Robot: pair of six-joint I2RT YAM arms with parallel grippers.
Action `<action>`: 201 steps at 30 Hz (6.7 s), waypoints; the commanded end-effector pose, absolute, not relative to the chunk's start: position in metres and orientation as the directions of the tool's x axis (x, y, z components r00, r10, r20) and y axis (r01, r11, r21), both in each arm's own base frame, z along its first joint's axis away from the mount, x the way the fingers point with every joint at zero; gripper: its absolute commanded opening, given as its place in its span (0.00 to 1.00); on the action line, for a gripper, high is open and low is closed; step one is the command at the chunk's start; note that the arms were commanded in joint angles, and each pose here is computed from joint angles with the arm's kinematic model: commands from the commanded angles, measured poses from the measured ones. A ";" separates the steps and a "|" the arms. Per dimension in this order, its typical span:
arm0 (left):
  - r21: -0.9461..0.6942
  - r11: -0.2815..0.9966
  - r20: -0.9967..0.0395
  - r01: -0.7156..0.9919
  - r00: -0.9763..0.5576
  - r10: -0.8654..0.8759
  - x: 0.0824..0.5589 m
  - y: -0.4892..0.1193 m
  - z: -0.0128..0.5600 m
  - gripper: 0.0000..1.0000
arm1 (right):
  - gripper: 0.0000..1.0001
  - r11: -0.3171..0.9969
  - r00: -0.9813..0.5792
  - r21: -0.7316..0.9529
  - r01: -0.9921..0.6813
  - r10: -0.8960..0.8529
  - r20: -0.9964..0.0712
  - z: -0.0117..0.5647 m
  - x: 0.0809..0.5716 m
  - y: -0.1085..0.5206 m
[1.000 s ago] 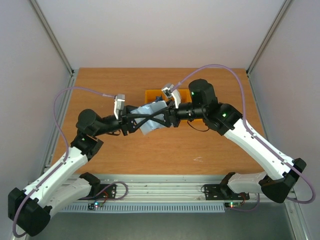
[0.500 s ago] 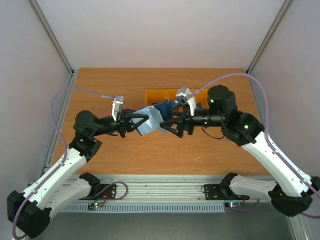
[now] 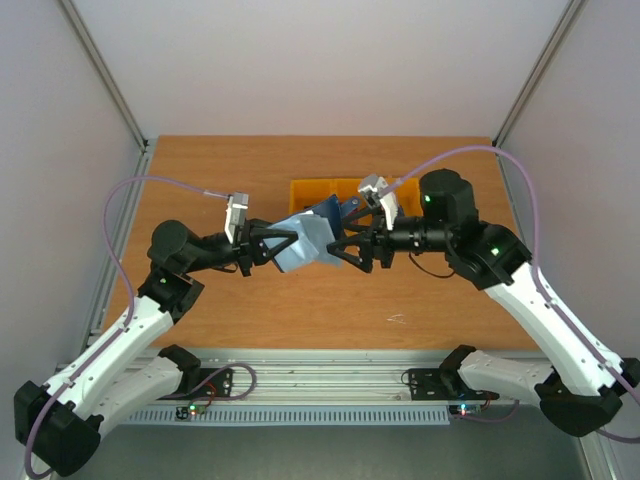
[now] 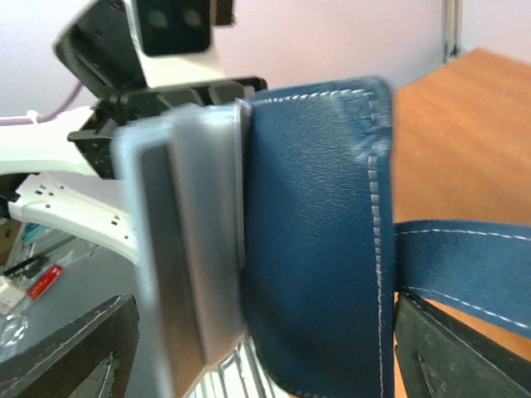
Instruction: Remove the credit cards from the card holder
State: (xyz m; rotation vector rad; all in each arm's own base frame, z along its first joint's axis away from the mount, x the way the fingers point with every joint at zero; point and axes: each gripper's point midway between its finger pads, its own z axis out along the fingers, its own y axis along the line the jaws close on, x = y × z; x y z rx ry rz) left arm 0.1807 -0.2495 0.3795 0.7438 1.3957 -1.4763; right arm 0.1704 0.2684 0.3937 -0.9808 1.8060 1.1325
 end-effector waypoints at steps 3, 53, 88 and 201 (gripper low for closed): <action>-0.345 0.096 -0.916 0.934 -0.313 -0.249 0.178 -0.245 0.394 0.00 | 0.59 0.285 -0.427 0.369 -0.885 -0.180 -0.886 0.394 0.176 0.277; -0.366 0.140 -0.914 0.920 -0.327 -0.241 0.188 -0.246 0.382 0.00 | 0.13 0.206 -0.472 0.434 -0.877 -0.207 -0.857 0.391 0.174 0.308; -0.413 0.192 -0.897 0.890 -0.362 -0.252 0.201 -0.245 0.374 0.56 | 0.01 0.000 -0.401 0.419 -0.908 -0.294 -0.868 0.386 0.137 0.348; -0.434 0.211 -0.890 0.876 -0.380 -0.250 0.208 -0.246 0.369 0.80 | 0.01 0.345 -0.400 0.312 -0.885 -0.223 -0.889 0.383 0.180 0.328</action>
